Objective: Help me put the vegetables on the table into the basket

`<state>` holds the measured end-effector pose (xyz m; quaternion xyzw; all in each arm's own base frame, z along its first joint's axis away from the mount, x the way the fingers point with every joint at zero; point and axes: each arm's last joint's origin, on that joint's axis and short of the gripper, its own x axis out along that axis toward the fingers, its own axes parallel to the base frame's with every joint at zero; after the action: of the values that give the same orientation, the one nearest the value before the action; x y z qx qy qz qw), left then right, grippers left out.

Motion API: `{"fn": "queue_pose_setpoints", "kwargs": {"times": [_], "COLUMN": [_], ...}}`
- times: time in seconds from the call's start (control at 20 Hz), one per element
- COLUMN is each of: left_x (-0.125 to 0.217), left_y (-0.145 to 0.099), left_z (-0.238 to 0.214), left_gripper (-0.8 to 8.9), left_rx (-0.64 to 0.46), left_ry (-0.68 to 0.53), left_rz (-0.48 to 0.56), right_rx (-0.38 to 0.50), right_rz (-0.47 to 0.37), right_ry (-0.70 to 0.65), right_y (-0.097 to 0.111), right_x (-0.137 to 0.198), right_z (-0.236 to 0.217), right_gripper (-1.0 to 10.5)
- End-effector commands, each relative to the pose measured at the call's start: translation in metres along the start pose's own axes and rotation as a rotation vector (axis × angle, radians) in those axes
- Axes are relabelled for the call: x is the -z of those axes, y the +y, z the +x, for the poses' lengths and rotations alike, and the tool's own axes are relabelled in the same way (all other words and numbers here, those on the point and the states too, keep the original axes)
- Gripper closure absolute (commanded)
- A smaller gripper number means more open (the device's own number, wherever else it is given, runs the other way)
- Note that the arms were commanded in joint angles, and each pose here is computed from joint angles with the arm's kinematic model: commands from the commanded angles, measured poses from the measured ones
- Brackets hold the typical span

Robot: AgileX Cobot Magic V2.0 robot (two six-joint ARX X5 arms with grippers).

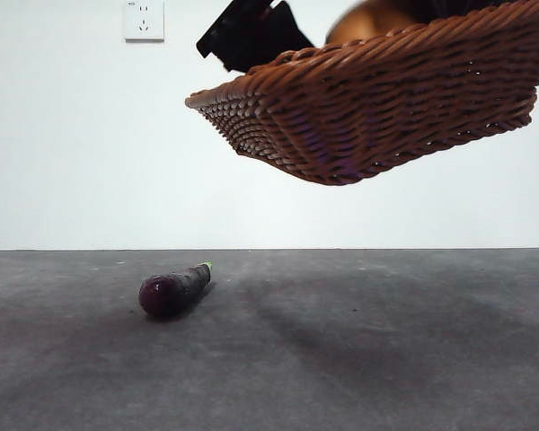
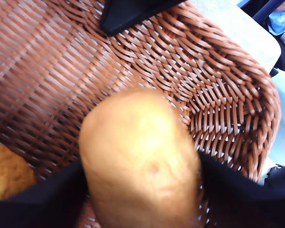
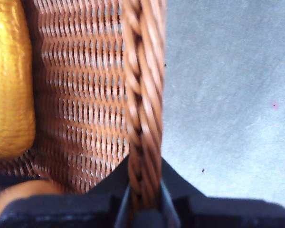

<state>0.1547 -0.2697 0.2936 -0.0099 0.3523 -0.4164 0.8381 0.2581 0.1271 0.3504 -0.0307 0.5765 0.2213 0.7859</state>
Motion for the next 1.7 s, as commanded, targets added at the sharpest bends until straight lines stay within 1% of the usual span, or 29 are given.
{"fn": "queue_pose_setpoints", "kwargs": {"times": [0.05, 0.15, 0.2, 0.25, 0.35, 0.4, 0.45, 0.5, 0.65, 0.8, 1.0, 1.05, 1.15, 1.2, 1.3, 1.45, 1.6, 1.65, 1.7], "left_x": [-0.003, -0.013, -0.02, -0.028, -0.045, -0.051, -0.053, -0.053, -0.055, -0.051, -0.035, -0.031, -0.023, -0.019, -0.013, -0.006, 0.004, 0.006, 0.006], "left_y": [-0.002, -0.005, -0.008, -0.011, -0.014, -0.014, -0.007, 0.004, 0.052, 0.109, 0.163, 0.173, 0.194, 0.203, 0.21, 0.214, 0.218, 0.219, 0.219], "left_z": [-0.002, -0.01, -0.017, -0.025, -0.042, -0.049, -0.052, -0.053, -0.039, -0.004, 0.037, 0.044, 0.056, 0.061, 0.066, 0.073, 0.082, 0.083, 0.084], "left_gripper": [2.38, 2.39, 2.39, 2.42, 2.48, 2.47, 2.48, 2.47, 2.47, 2.47, 2.47, 2.47, 2.48, 2.48, 2.48, 2.48, 2.48, 2.53, 2.82], "left_rx": [0.009, 0.001, -0.008, -0.039, -0.145, -0.221, -0.297, -0.345, -0.478, -0.484, -0.556, -0.542, -0.48, -0.486, -0.497, -0.505, -0.504, -0.505, -0.505], "left_ry": [-0.018, -0.007, -0.002, -0.005, -0.032, -0.038, -0.032, -0.006, 0.11, 0.259, 0.383, 0.406, 0.442, 0.46, 0.491, 0.521, 0.588, 0.6, 0.599], "left_rz": [0.044, 0.099, 0.142, 0.168, 0.195, 0.196, 0.189, 0.173, 0.064, -0.074, -0.168, -0.197, -0.27, -0.291, -0.307, -0.31, -0.322, -0.323, -0.323], "right_rx": [-0.001, 0.04, 0.051, 0.056, 0.071, 0.082, 0.094, 0.106, 0.136, 0.151, 0.161, 0.16, 0.159, 0.159, 0.159, 0.158, 0.158, 0.158, 0.158], "right_rz": [0.007, -0.001, 0.006, 0.009, 0.039, 0.066, 0.09, 0.114, 0.176, 0.206, 0.206, 0.206, 0.207, 0.208, 0.208, 0.208, 0.209, 0.209, 0.208], "right_ry": [-0.009, -0.006, -0.009, -0.012, -0.023, -0.028, -0.033, -0.038, -0.048, -0.038, -0.003, 0.0, 0.007, 0.012, 0.013, 0.011, 0.013, 0.013, 0.013], "right_y": [-0.001, -0.003, -0.006, -0.01, -0.023, -0.032, -0.042, -0.052, -0.076, -0.088, -0.092, -0.092, -0.092, -0.092, -0.092, -0.092, -0.091, -0.092, -0.092], "right_x": [0.0, 0.001, 0.001, 0.0, -0.001, -0.001, -0.001, -0.001, 0.002, 0.006, 0.01, 0.01, 0.011, 0.011, 0.011, 0.011, 0.011, 0.011, 0.011], "right_z": [-0.001, -0.001, -0.001, -0.002, -0.005, -0.007, -0.009, -0.011, -0.017, -0.021, -0.022, -0.022, -0.022, -0.022, -0.022, -0.022, -0.022, -0.022, -0.022], "right_gripper": [9.6, 9.6, 9.6, 9.6, 9.6, 9.6, 9.6, 9.6, 9.6, 9.6, 9.6, 9.6, 9.6, 9.6, 9.6, 9.6, 9.6, 9.6, 9.6]}}
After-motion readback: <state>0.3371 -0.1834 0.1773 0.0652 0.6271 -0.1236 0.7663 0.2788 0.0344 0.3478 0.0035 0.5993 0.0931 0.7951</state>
